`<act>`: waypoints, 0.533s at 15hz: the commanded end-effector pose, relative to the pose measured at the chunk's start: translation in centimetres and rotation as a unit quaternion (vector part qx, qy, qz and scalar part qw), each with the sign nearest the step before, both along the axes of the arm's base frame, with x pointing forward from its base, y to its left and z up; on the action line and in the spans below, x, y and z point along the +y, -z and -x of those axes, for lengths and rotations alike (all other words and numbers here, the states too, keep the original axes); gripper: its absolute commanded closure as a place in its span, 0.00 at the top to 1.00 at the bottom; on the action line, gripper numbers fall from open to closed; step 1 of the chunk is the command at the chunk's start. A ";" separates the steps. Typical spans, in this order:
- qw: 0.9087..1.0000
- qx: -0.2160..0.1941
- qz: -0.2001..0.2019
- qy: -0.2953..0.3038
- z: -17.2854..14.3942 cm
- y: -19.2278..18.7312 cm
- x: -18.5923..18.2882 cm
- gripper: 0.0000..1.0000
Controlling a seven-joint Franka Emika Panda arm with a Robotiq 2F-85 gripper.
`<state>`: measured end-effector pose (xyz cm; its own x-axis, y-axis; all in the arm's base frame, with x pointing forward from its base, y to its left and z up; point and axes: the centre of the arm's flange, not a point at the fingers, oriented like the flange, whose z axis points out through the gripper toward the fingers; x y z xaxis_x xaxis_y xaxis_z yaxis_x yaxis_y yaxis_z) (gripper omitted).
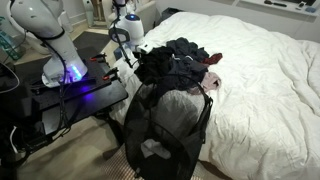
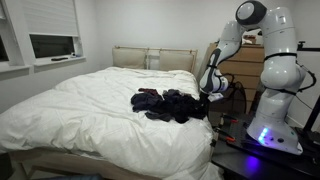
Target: Put the sock in the laundry hamper
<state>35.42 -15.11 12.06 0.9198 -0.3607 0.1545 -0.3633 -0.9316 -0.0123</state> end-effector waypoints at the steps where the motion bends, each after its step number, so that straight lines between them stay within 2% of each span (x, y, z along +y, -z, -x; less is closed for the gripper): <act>1: 1.000 -0.008 0.005 -0.001 0.7 1.1 -0.7 1.00; 3: 1.000 -0.011 0.006 -0.002 0.8 1.1 -0.9 0.74; 8: 1.000 -0.017 0.005 -0.005 0.8 1.1 -1.0 0.36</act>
<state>34.93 -15.74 11.19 0.9174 -0.3606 0.1684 -0.3637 -0.9314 -0.0135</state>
